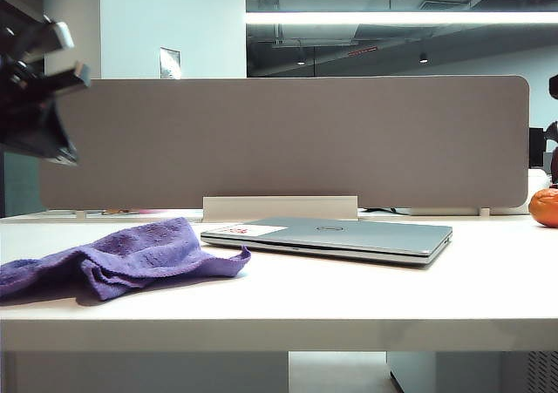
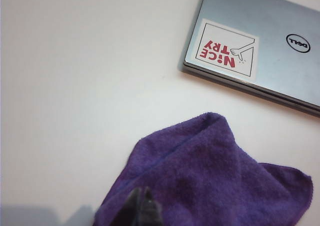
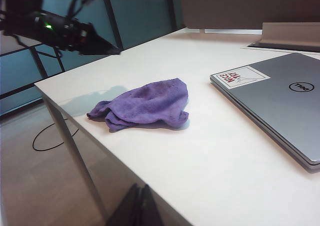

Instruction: Pick up the purple rag and put it over the laptop.

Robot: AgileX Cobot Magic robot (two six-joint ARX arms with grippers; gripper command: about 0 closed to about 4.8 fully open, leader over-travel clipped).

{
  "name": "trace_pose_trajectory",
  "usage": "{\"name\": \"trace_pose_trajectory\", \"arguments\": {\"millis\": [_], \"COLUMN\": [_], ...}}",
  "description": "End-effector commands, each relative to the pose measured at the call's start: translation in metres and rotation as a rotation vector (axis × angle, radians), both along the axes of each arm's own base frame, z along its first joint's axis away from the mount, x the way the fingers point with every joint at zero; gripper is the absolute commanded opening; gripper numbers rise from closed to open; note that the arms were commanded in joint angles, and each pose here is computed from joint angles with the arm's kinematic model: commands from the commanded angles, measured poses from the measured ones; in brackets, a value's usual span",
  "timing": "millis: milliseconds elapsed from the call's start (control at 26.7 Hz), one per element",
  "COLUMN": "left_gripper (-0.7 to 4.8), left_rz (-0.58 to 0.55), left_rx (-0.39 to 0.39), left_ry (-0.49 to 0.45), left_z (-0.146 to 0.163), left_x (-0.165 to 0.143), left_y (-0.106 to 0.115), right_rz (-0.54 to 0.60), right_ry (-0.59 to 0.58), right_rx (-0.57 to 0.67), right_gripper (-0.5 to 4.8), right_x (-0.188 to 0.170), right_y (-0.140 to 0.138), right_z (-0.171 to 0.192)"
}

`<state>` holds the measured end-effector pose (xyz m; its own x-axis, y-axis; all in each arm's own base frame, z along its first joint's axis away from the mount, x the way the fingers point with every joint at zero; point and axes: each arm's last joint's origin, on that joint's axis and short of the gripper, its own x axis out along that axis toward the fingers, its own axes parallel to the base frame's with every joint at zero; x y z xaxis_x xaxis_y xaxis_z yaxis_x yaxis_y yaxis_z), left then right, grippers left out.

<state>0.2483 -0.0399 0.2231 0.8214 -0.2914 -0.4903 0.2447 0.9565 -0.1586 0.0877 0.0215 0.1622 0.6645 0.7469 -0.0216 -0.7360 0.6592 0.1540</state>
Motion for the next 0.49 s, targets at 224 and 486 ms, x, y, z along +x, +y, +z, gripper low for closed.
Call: {"name": "trace_pose_trajectory", "arguments": {"millis": [224,486], "left_gripper": [1.35,1.94], "left_rz": [-0.016,-0.084], "left_rx": [0.001,0.006], "left_ry": [0.066,0.059], "left_z": [-0.014,-0.020], "left_x": [0.040,0.056], "left_y": [-0.008,-0.031], "right_rz": [-0.017,-0.017], "right_ry": [0.069,0.068], "right_rx": [-0.002,-0.004], "right_gripper": [0.22,0.22], "right_x": [0.000,0.000], "right_y": [0.000,0.000], "right_z": [-0.007,-0.007]}}
